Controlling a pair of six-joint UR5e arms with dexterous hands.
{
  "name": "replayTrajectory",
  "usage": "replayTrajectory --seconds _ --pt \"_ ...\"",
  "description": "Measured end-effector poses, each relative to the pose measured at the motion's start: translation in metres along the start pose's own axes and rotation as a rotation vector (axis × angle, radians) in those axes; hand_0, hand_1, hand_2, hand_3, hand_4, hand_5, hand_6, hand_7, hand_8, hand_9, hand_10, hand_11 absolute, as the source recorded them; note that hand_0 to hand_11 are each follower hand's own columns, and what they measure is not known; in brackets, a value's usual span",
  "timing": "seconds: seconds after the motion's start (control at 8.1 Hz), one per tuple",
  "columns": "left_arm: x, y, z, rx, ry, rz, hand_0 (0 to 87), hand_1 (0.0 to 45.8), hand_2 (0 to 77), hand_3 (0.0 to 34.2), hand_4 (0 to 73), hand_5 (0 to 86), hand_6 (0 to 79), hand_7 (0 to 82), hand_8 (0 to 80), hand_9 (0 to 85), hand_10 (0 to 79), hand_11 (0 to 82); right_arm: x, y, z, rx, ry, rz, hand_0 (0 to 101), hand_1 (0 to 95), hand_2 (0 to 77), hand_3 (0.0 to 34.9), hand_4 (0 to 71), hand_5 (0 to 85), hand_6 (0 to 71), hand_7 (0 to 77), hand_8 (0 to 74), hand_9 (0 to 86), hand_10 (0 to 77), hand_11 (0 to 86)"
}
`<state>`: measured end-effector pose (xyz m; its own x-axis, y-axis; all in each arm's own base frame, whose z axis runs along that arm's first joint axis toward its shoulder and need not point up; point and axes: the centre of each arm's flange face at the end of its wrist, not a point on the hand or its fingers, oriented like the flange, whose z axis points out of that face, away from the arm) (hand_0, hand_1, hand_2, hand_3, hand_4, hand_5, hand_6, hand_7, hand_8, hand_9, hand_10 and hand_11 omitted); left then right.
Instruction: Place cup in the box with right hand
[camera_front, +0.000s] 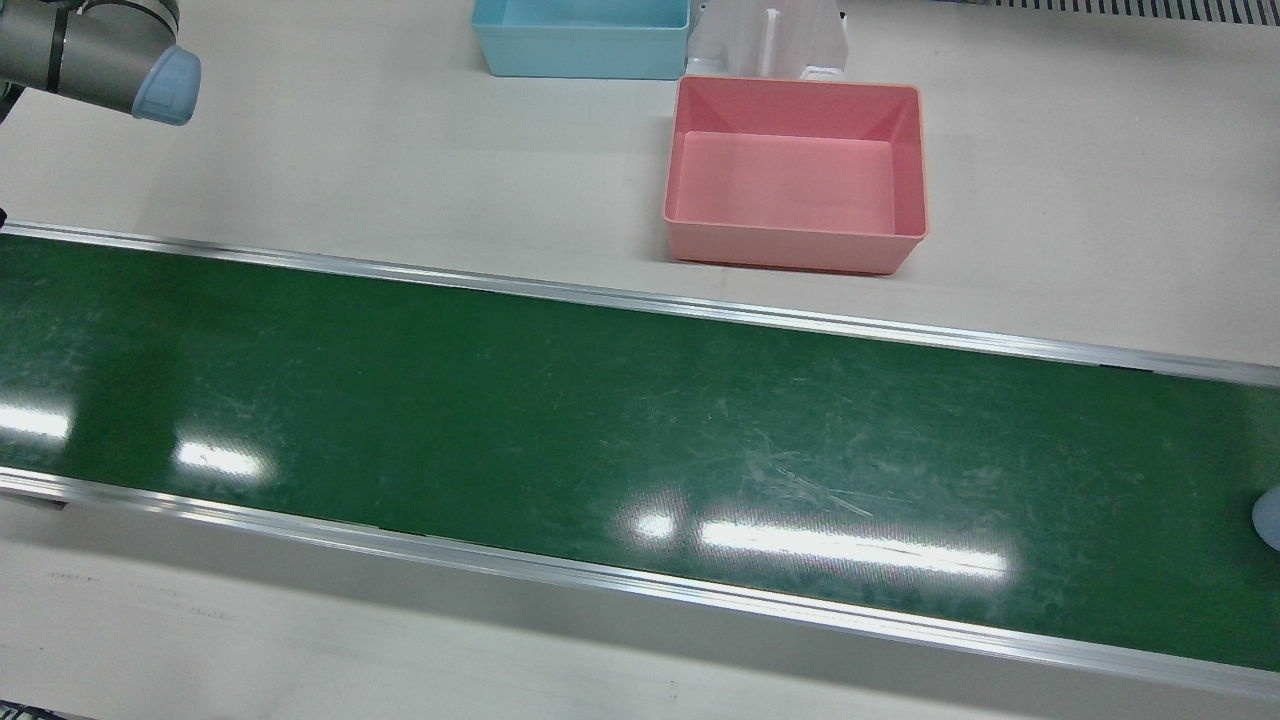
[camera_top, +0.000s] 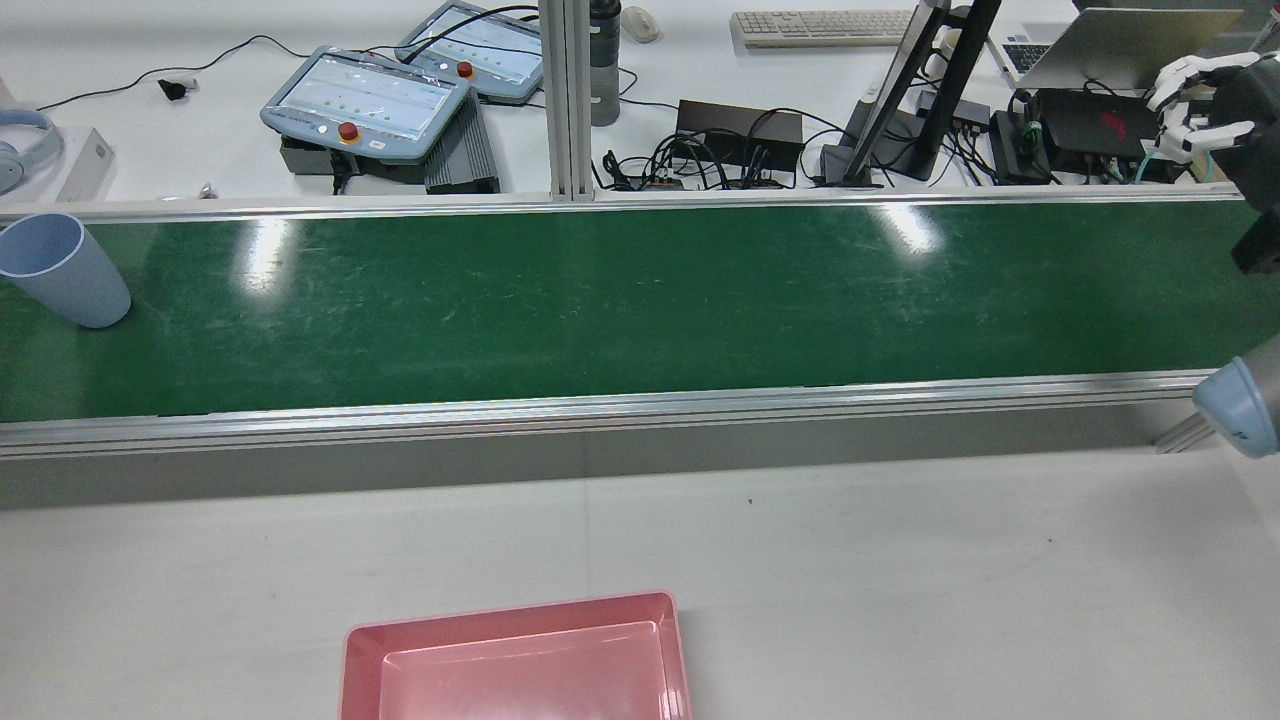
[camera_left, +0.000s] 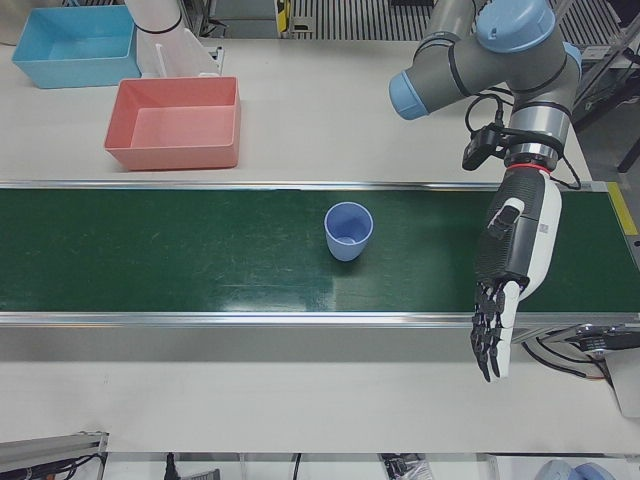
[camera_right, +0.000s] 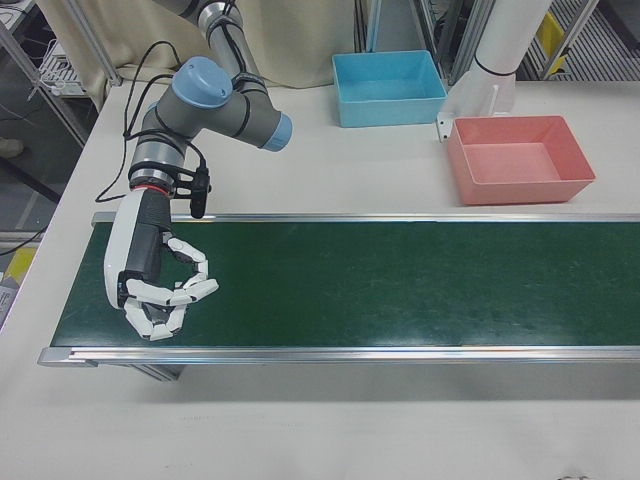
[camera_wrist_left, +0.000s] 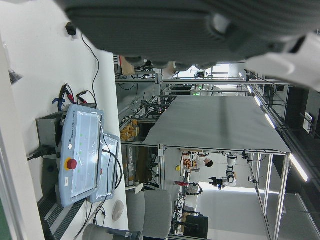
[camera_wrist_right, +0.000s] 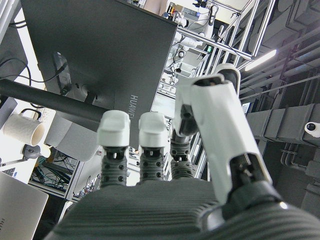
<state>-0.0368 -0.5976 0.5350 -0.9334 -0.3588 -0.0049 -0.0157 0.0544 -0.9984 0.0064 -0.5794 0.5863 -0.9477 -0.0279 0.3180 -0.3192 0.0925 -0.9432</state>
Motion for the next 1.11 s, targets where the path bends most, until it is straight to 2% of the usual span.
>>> replayTrajectory --seconds 1.11 --pt "0.0000 -0.0003 0.0000 0.001 0.000 0.000 0.0 0.5 0.5 0.0 0.0 0.0 0.0 0.0 0.0 0.0 0.0 0.0 0.0008 -0.0006 0.0001 0.001 0.001 -0.001 80 35.5 60.5 8.5 51.8 26.2 38.7 70.4 69.8 70.4 66.5 69.8"
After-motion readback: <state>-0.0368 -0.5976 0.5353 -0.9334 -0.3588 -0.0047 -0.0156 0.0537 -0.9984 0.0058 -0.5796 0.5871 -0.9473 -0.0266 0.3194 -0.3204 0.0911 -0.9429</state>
